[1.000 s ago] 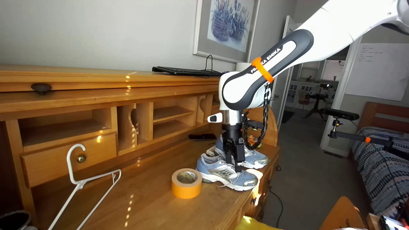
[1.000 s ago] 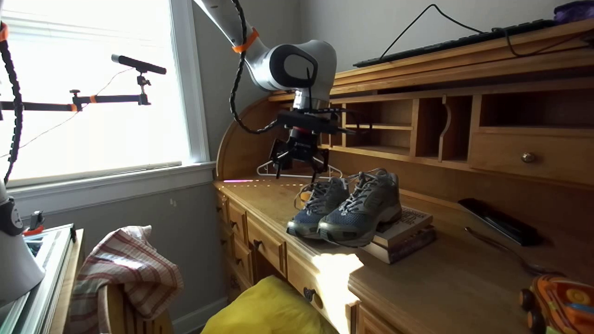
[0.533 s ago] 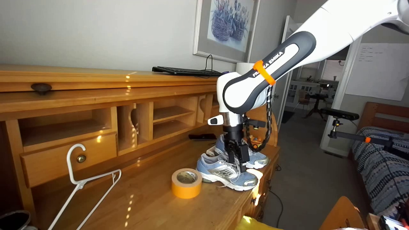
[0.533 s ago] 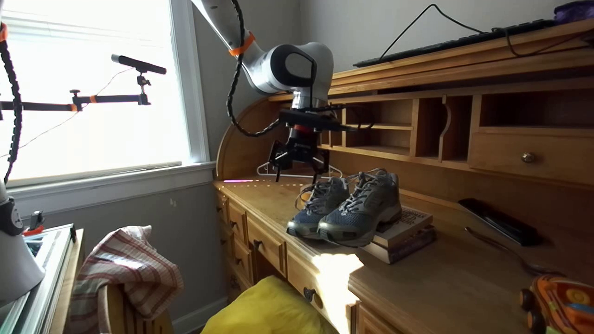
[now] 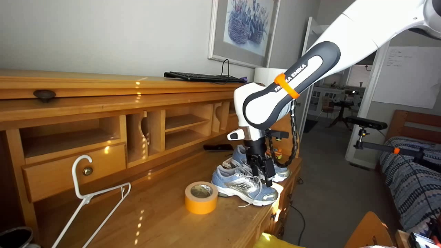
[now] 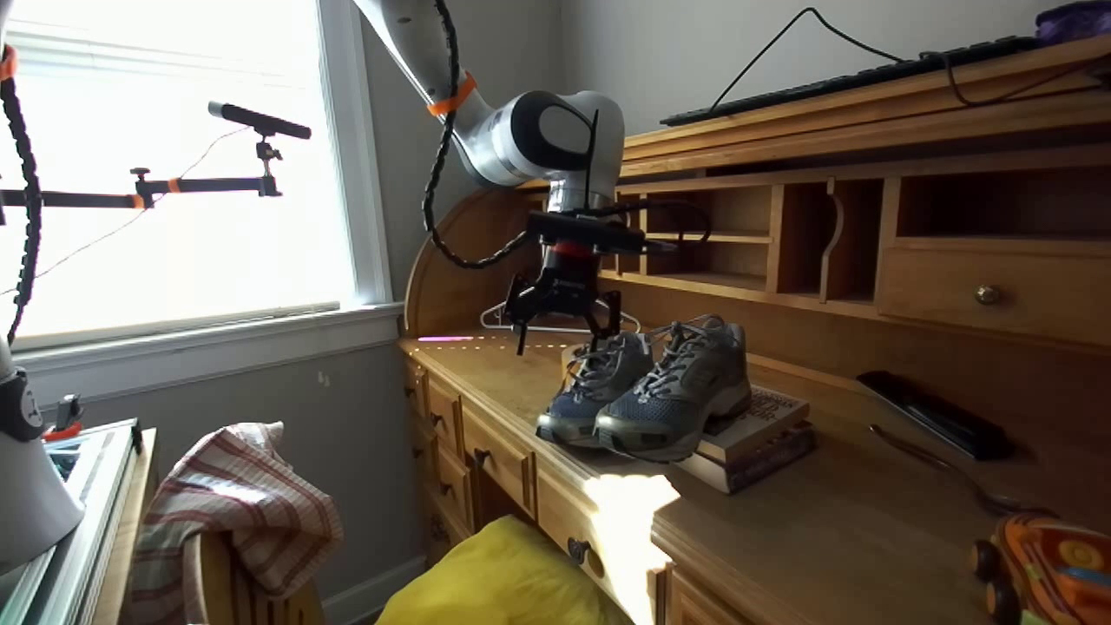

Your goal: Untie the laces of the shoe on the left

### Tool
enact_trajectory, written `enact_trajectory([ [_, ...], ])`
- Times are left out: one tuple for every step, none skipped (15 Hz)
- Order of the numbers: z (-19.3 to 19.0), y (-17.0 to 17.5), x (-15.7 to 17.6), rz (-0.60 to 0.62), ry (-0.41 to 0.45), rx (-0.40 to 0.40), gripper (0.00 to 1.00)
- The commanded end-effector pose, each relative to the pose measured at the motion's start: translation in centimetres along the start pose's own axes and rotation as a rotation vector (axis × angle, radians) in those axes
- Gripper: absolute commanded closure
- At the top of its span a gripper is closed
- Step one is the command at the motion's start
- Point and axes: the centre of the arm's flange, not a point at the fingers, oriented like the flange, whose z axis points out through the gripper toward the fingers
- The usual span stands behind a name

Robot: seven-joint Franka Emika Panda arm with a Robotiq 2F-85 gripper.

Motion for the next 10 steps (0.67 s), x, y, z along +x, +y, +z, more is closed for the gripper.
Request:
enact_trajectory([
  [0.0, -0.7, -1.0, -0.008, -0.064, 0.016, 0.0],
  [-0.1, -0.8, -1.3, -0.017, -0.075, 0.026, 0.0],
  [-0.3, -1.0, -1.6, -0.02, -0.089, 0.03, 0.0],
  [-0.6, -1.3, -1.8, -0.03, -0.098, 0.039, 0.0],
  [-0.7, -1.5, -2.1, -0.038, -0.106, 0.046, 0.0],
  [-1.0, -1.8, -2.3, -0.05, -0.106, 0.06, 0.0],
  [-1.3, -2.1, -2.5, -0.064, -0.11, 0.073, 0.0],
  [-1.5, -2.4, -2.7, -0.077, -0.114, 0.083, 0.0],
  [-1.7, -2.7, -2.9, -0.091, -0.123, 0.094, 0.0],
  [-1.9, -3.1, -3.1, -0.11, -0.127, 0.104, 0.0],
])
